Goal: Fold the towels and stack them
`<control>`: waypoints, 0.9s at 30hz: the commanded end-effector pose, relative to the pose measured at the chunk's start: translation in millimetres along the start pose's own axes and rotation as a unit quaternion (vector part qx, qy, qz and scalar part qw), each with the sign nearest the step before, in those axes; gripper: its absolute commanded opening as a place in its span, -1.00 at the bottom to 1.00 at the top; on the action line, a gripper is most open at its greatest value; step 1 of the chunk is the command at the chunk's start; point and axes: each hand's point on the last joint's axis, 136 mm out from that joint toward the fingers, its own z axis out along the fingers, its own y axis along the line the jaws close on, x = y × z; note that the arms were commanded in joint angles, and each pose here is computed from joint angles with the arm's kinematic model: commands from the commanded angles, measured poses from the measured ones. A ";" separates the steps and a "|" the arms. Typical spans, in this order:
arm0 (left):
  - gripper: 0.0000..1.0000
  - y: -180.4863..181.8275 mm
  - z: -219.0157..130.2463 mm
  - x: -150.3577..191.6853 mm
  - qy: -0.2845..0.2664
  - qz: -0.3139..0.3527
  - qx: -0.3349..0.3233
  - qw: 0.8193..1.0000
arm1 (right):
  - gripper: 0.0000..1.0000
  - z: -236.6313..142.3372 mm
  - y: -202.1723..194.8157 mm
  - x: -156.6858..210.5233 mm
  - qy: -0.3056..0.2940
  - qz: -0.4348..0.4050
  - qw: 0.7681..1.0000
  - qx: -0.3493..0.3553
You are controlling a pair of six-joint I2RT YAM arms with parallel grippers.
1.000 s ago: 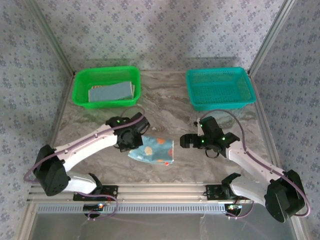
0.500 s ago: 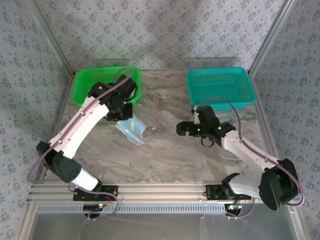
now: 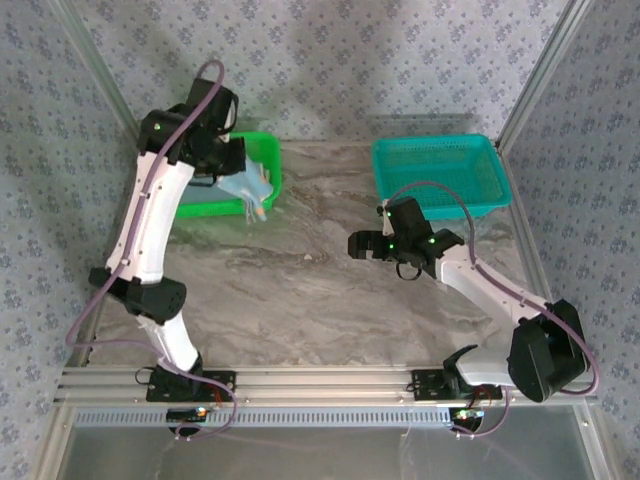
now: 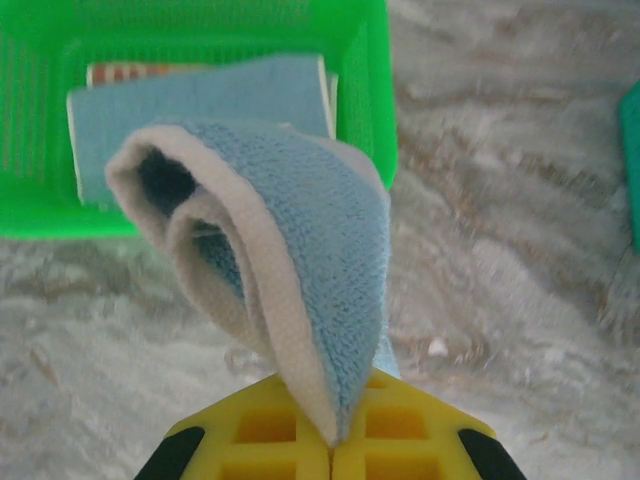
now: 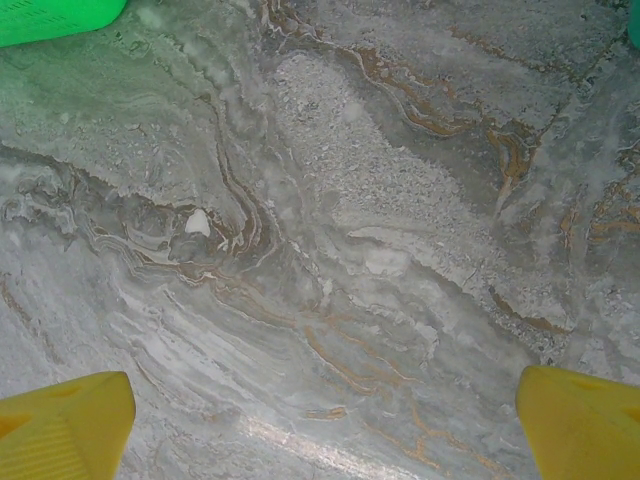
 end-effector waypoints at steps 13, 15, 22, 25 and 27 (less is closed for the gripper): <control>-1.00 42.3 29.5 -83.3 -0.078 -0.042 0.011 0.996 | 1.00 -8.9 -11.4 5.0 0.012 0.004 1.000 0.028; -1.00 50.3 40.0 -86.5 -0.075 -0.043 0.000 0.996 | 1.00 -9.9 -13.0 6.2 0.012 0.006 0.999 0.031; -1.00 42.9 72.7 -91.1 -0.059 -0.026 0.017 0.998 | 1.00 -11.3 -18.9 9.5 0.016 0.014 0.999 0.041; -1.00 31.2 77.8 -92.8 -0.059 -0.023 0.039 0.997 | 1.00 -10.7 -20.7 11.3 0.017 0.018 0.999 0.043; -1.00 23.0 79.6 -94.5 -0.061 -0.020 0.054 0.997 | 1.00 -10.0 -22.2 12.8 0.019 0.020 0.999 0.045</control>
